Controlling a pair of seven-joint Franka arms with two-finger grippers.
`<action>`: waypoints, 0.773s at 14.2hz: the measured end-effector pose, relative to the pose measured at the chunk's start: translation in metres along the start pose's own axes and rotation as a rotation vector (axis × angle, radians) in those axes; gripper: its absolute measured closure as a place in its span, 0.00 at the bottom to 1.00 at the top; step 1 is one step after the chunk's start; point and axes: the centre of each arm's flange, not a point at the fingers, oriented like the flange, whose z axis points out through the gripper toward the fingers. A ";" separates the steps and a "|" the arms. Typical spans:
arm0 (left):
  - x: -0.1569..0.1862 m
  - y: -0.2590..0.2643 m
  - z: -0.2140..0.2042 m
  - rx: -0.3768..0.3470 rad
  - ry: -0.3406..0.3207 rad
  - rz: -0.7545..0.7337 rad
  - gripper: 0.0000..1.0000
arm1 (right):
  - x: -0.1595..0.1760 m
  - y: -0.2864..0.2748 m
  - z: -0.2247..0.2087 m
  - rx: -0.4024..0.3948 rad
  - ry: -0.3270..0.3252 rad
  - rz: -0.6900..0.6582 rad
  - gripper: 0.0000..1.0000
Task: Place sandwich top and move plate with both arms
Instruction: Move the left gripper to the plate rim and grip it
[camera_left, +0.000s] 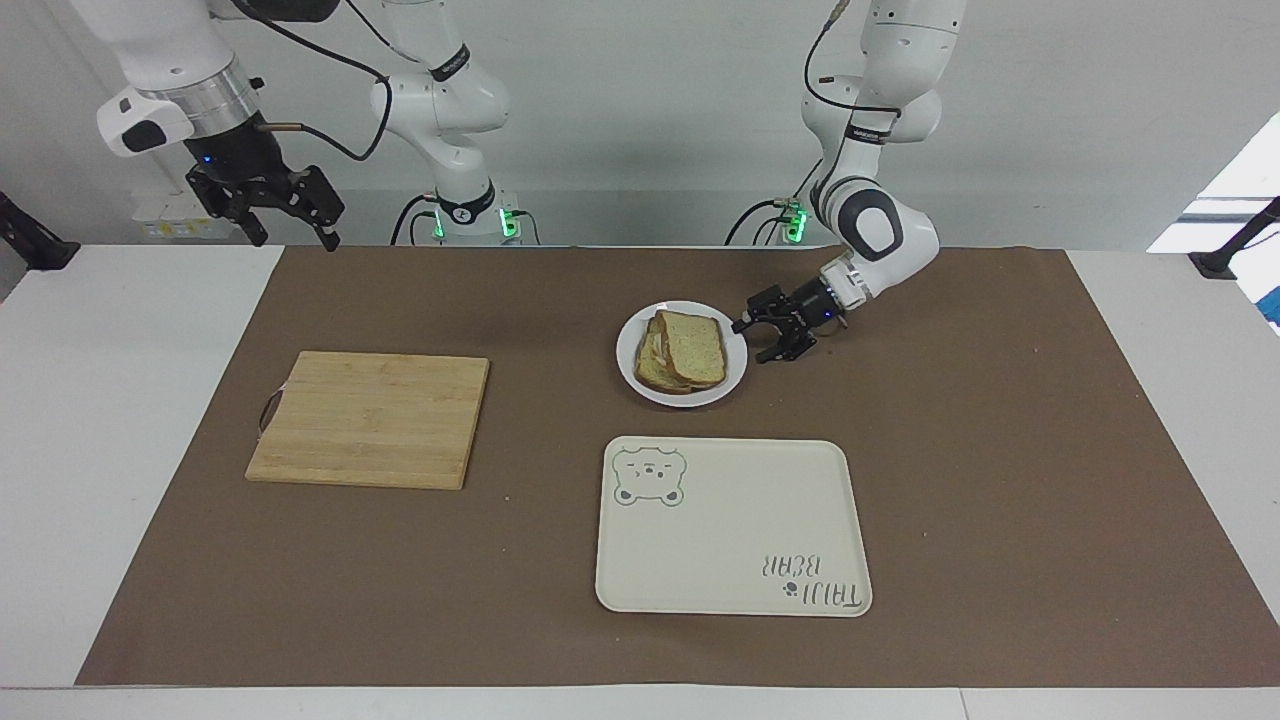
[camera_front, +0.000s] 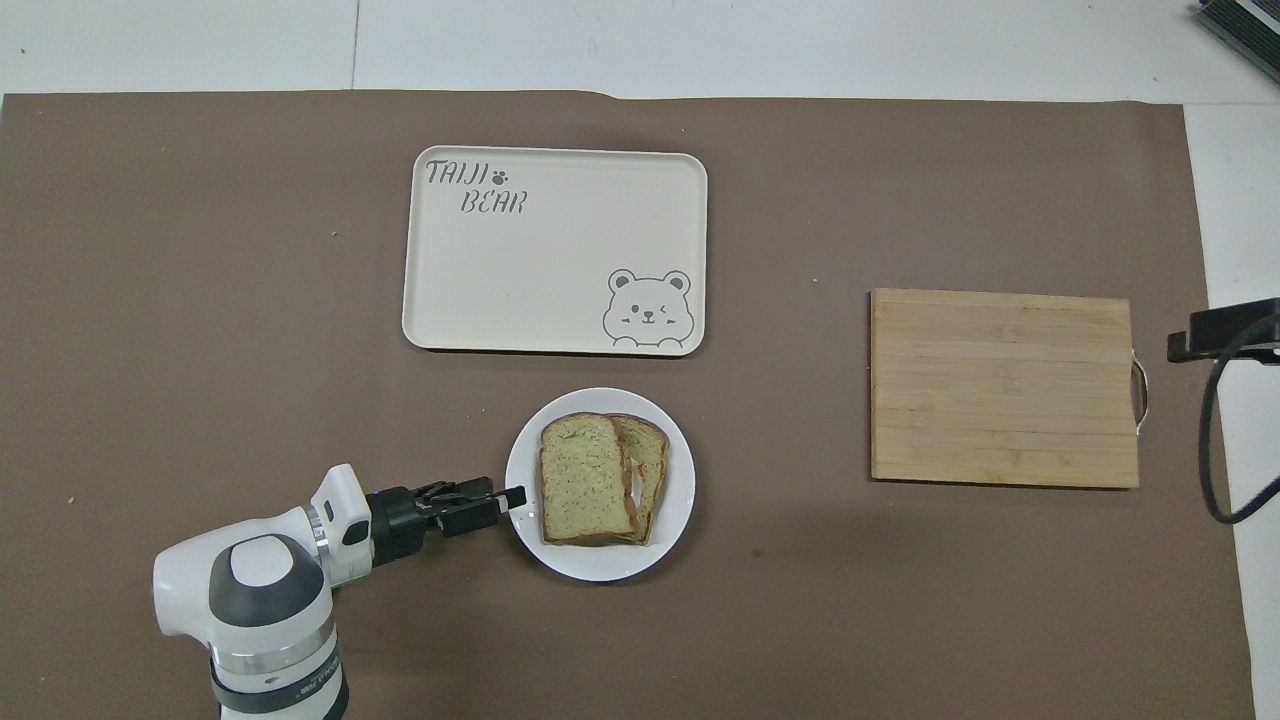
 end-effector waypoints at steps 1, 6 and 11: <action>0.000 0.000 0.000 0.000 0.001 0.000 0.00 | -0.001 0.000 0.000 -0.007 -0.005 -0.003 0.00; -0.001 0.001 0.001 -0.003 0.003 -0.005 0.24 | -0.002 -0.005 0.002 -0.025 -0.017 -0.022 0.00; -0.002 0.002 0.003 -0.006 0.003 -0.003 0.42 | -0.003 -0.006 0.002 -0.030 -0.018 -0.048 0.00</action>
